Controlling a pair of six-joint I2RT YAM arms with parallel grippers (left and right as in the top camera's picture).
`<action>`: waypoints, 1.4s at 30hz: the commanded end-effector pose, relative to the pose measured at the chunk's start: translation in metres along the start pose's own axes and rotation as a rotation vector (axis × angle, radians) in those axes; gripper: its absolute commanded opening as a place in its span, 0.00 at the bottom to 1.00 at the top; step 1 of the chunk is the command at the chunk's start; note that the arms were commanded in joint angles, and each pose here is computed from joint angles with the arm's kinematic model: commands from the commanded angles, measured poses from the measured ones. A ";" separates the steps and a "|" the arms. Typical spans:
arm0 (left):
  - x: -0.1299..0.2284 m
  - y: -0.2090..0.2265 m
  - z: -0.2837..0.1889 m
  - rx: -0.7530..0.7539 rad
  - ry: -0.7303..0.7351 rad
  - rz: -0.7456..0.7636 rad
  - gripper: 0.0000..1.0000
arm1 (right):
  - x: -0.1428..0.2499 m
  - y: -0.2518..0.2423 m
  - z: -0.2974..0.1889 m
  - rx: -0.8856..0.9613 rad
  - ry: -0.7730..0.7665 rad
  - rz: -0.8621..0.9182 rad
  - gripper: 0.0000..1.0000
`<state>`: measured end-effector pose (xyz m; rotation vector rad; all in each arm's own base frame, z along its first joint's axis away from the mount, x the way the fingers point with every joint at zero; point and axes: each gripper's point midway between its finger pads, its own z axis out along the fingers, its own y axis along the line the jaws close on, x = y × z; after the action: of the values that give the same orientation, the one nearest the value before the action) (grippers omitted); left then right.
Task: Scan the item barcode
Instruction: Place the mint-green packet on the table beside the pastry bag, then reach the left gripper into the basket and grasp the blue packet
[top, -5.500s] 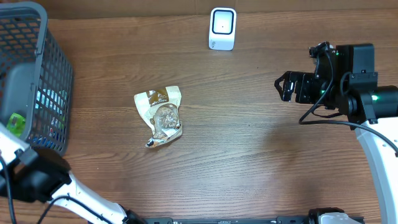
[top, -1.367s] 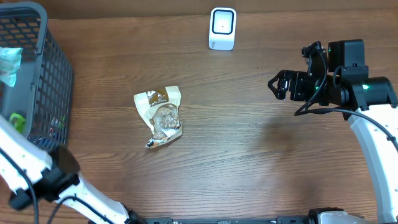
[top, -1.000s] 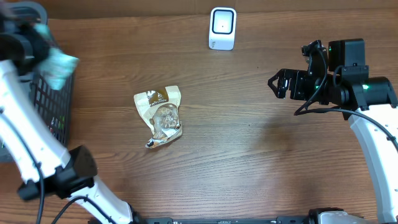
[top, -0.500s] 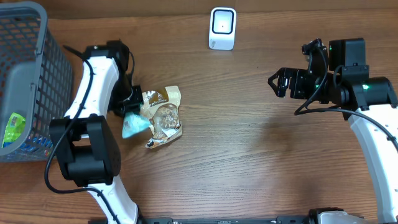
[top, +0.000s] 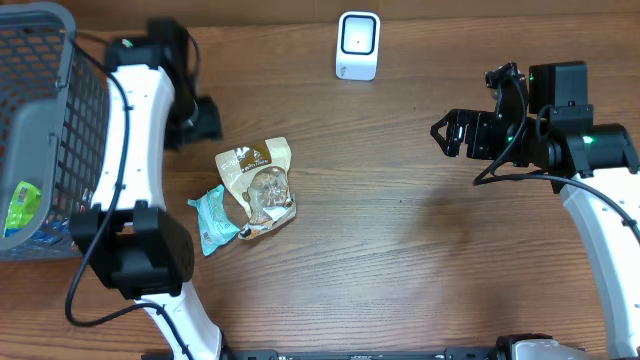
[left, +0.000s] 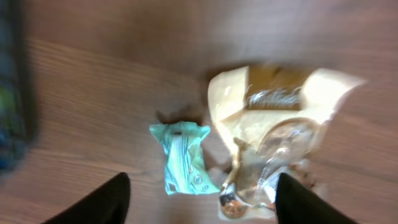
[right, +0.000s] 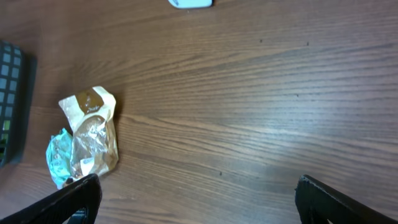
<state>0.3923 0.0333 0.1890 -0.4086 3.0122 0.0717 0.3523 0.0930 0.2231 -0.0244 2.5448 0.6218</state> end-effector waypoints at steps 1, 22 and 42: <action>-0.032 0.021 -0.087 0.033 -0.257 -0.065 0.71 | -0.005 0.009 -0.004 -0.034 -0.015 -0.014 1.00; 0.056 0.314 -0.112 -0.115 -0.328 -1.078 0.73 | -0.005 0.009 -0.004 -0.033 -0.015 -0.015 1.00; 0.079 0.320 0.070 -0.046 -0.076 -1.168 0.73 | 0.000 0.008 -0.004 -0.030 0.005 -0.005 1.00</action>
<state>0.2532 0.3307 0.1381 -1.8608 2.2357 0.0195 0.3473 0.0961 0.2218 -0.0281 2.5615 0.6511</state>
